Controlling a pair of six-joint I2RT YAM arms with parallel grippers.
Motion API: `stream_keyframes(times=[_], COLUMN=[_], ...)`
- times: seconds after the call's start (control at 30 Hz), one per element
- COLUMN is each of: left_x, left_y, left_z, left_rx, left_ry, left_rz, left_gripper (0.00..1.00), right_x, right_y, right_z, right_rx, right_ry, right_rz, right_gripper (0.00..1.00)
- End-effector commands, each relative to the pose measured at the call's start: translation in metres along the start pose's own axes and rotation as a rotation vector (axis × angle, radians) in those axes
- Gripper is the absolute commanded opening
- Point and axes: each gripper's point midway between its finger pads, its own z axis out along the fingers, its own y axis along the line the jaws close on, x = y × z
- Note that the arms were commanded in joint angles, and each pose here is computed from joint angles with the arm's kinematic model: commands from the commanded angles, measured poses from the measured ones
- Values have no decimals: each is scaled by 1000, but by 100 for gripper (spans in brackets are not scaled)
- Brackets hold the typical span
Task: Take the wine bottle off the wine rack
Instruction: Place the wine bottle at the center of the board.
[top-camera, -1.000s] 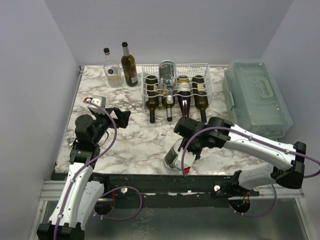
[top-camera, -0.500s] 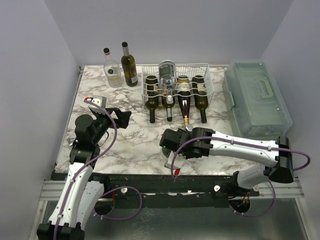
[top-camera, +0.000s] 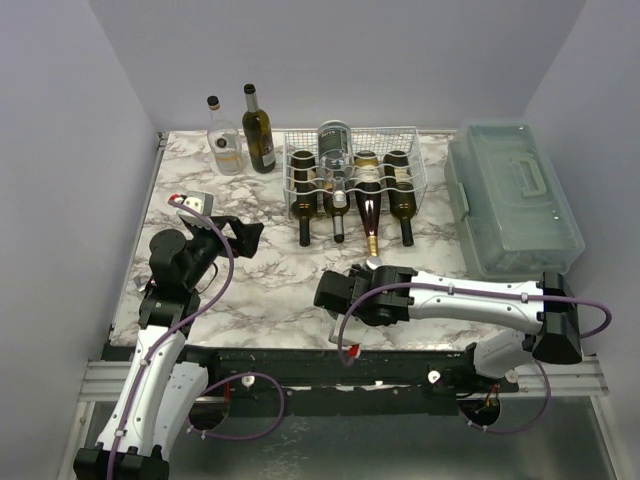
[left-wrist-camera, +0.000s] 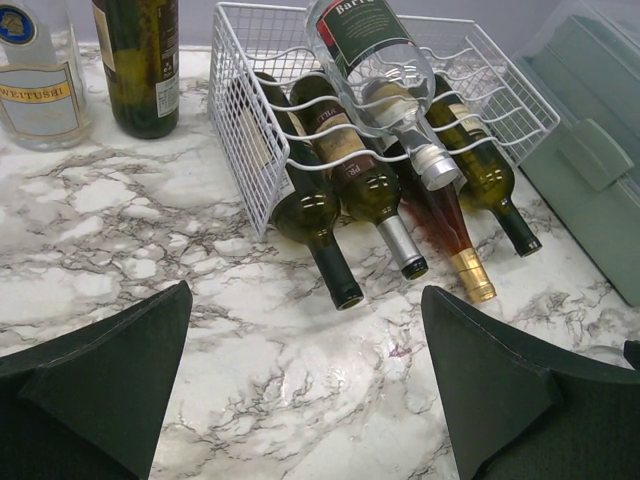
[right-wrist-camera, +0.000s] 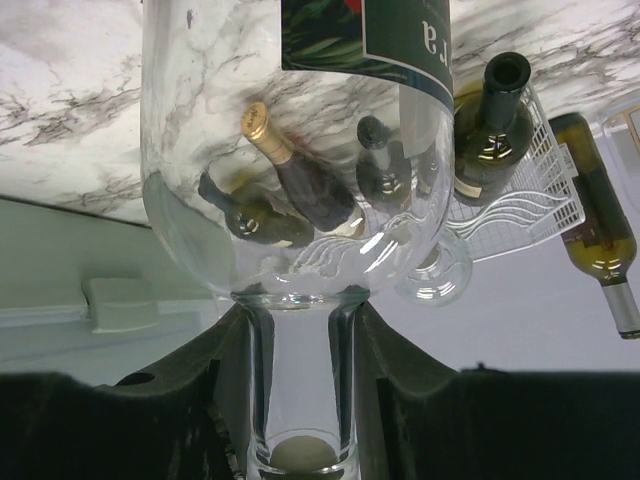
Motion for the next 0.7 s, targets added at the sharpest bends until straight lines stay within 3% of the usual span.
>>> stream_keyframes(times=[0.0,0.2,0.67], left_x=[-15,-15,-17], left_y=[-9,-10,-11], left_z=[-4,-4,-5], left_rx=[32,33,37], left_ry=[-27,-29,-34], left_rz=[4,5,9], left_gripper=[99,99,99], right_x=[15,9,2], right_y=[-19,-25,-41], right_z=[-12,-10,-16], right_rx=[56,55,123], right_ry=[101,97,72], right_rz=[-4,-13,22], right_gripper=[21,49,75])
